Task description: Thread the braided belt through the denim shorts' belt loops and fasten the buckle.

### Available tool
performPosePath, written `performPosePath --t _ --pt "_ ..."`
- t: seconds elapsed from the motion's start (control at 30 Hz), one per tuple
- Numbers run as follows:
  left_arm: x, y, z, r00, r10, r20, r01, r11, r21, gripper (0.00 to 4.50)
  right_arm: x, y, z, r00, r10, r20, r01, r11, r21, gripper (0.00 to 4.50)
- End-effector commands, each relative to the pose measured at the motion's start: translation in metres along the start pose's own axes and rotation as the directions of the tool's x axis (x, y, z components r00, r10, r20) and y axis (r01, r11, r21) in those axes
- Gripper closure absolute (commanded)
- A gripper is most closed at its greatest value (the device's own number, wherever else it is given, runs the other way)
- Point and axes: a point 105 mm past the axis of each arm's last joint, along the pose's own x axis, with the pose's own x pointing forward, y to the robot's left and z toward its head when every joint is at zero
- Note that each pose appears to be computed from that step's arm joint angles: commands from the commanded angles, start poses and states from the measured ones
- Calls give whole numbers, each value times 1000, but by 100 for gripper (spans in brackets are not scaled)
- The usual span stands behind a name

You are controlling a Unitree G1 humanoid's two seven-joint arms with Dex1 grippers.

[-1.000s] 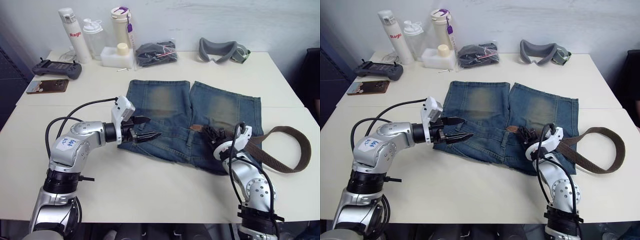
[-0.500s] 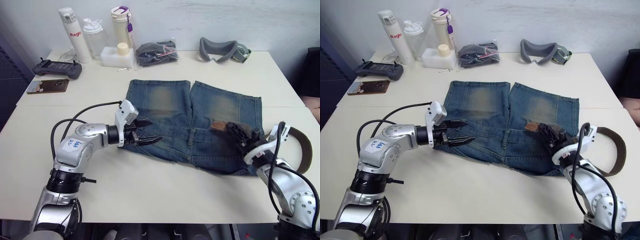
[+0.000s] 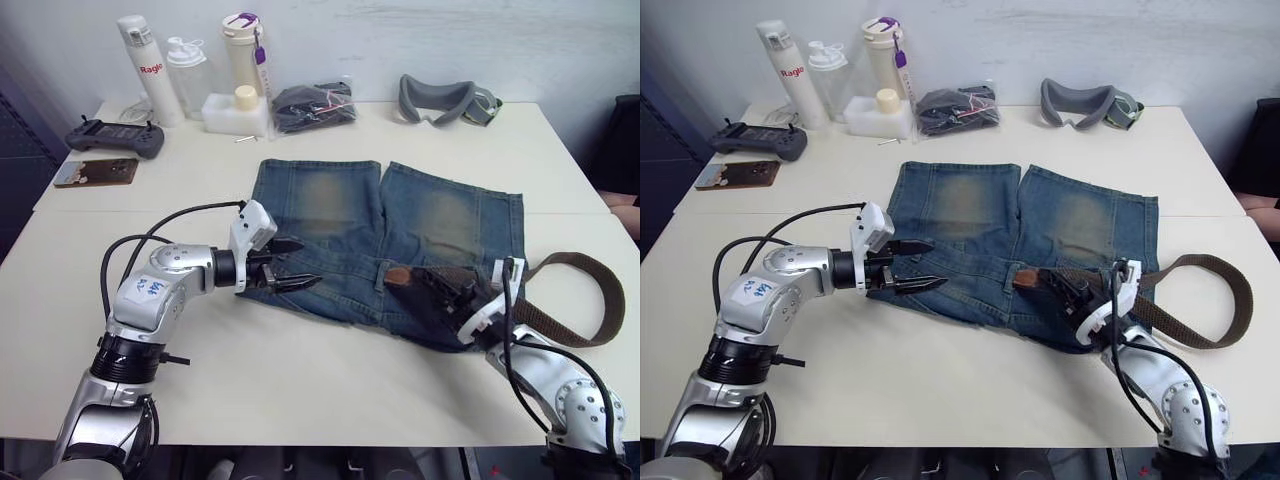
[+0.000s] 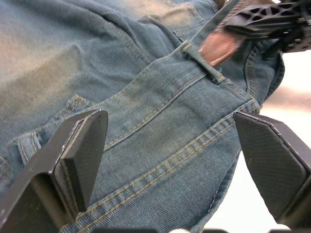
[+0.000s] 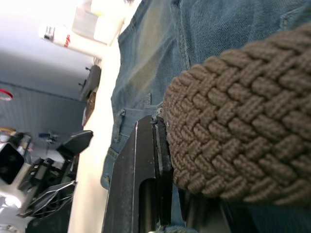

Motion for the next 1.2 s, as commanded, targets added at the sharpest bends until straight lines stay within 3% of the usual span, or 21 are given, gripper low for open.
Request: performPosePath --t 0.03,0.2,0.4,0.73,0.9,1.1,1.2 --pt "-4 -5 7 1000 -3 14 2 998 67 0 1 1 2 1000 19 -9 -20 998 -68 440" --pt "-7 -2 7 1000 24 17 -25 996 80 0 -4 -12 2 999 -27 -31 21 986 -166 440" --pt "-4 -1 9 1000 18 25 -20 996 88 0 4 -12 -10 998 10 -68 -20 991 -135 440" --pt "-3 -3 10 1000 12 24 -14 996 89 0 28 26 -24 977 210 -30 -209 977 53 440" --pt "-4 -3 10 1000 14 22 -16 996 86 0 50 5 -57 978 77 -196 -91 994 -67 440" --pt "-6 1 9 1000 27 16 -28 996 86 0 73 17 -71 980 90 -177 -99 994 -43 440" --pt "-6 0 6 1000 25 12 -26 996 83 0 60 16 -56 990 102 -93 -100 995 27 322"
